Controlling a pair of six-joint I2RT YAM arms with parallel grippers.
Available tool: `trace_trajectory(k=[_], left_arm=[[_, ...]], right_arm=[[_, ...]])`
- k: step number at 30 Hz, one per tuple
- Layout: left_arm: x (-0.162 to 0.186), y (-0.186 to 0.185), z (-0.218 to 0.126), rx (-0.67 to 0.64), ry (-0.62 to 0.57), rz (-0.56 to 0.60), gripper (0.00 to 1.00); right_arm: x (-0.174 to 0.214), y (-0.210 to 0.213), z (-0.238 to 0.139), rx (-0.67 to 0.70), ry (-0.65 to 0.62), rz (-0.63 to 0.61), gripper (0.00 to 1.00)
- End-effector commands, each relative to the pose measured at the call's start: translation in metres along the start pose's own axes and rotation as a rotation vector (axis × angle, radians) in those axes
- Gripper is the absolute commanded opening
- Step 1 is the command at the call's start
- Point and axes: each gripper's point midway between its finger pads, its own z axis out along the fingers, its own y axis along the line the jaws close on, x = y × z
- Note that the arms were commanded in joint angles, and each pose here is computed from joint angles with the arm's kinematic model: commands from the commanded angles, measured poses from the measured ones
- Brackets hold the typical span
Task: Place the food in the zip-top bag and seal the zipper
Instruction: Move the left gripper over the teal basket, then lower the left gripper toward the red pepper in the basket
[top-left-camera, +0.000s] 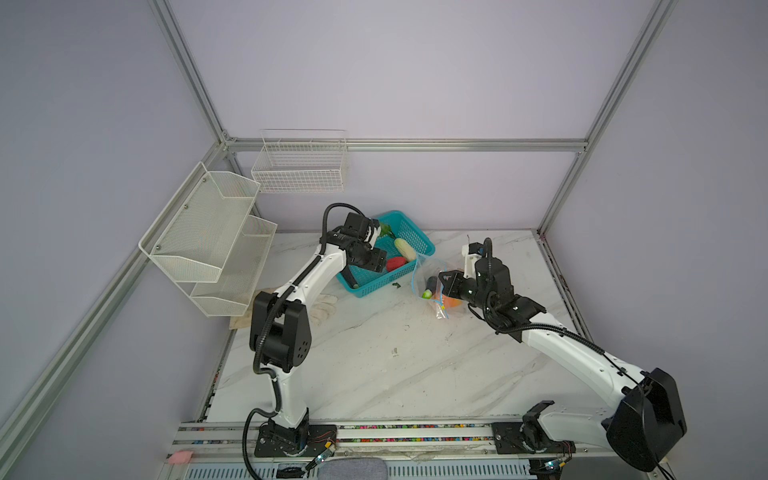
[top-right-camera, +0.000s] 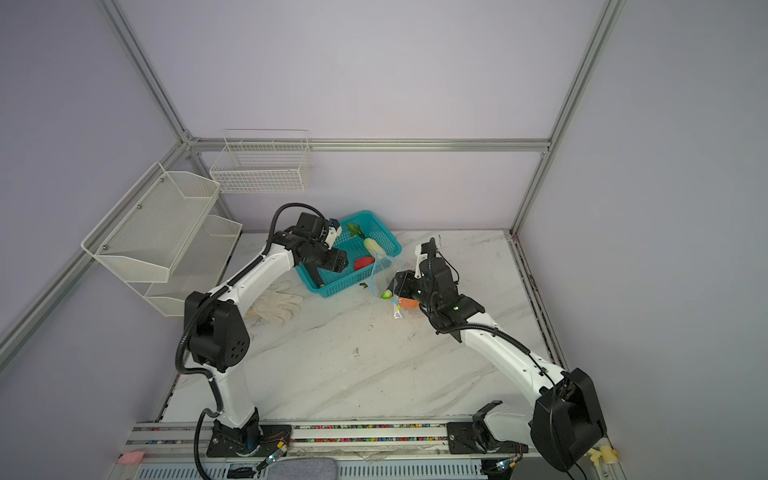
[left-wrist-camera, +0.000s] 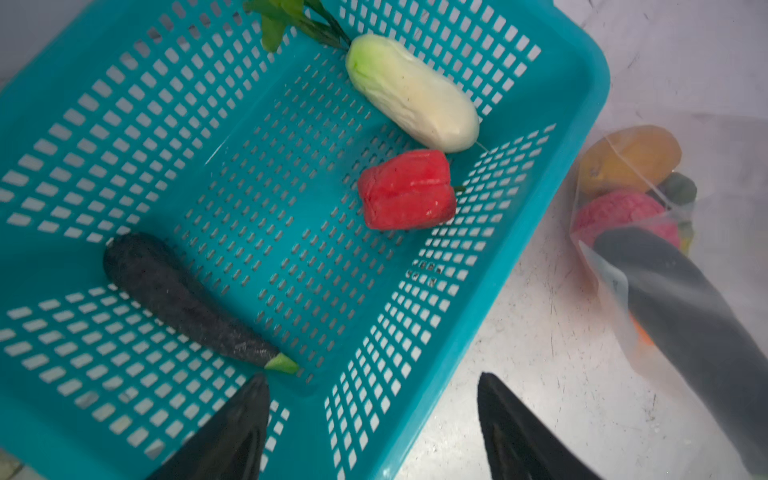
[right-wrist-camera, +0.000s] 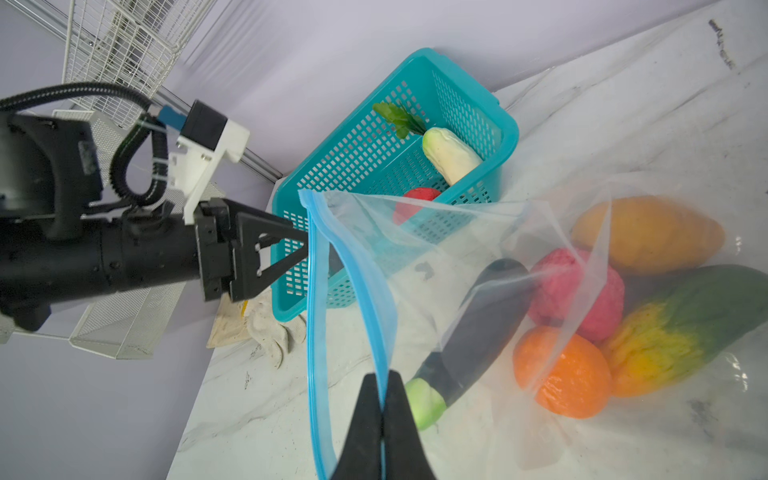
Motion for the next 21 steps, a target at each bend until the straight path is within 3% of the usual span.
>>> trace_trajectory(k=[1, 10, 21], left_arm=[[-0.043, -0.008, -0.004, 0.042, -0.065, -0.004, 0.8], [-0.082, -0.013, 0.05, 0.09, -0.121, -0.011, 0.88], [-0.075, -0.035, 0.098, 0.149, -0.109, 0.028, 0.99]], right_arm=[[-0.006, 0.001, 0.0, -0.01, -0.021, -0.01, 0.0], [-0.007, 0.001, 0.01, -0.012, -0.001, -0.009, 0.0], [-0.007, 0.001, 0.018, -0.007, 0.018, 0.002, 0.0]])
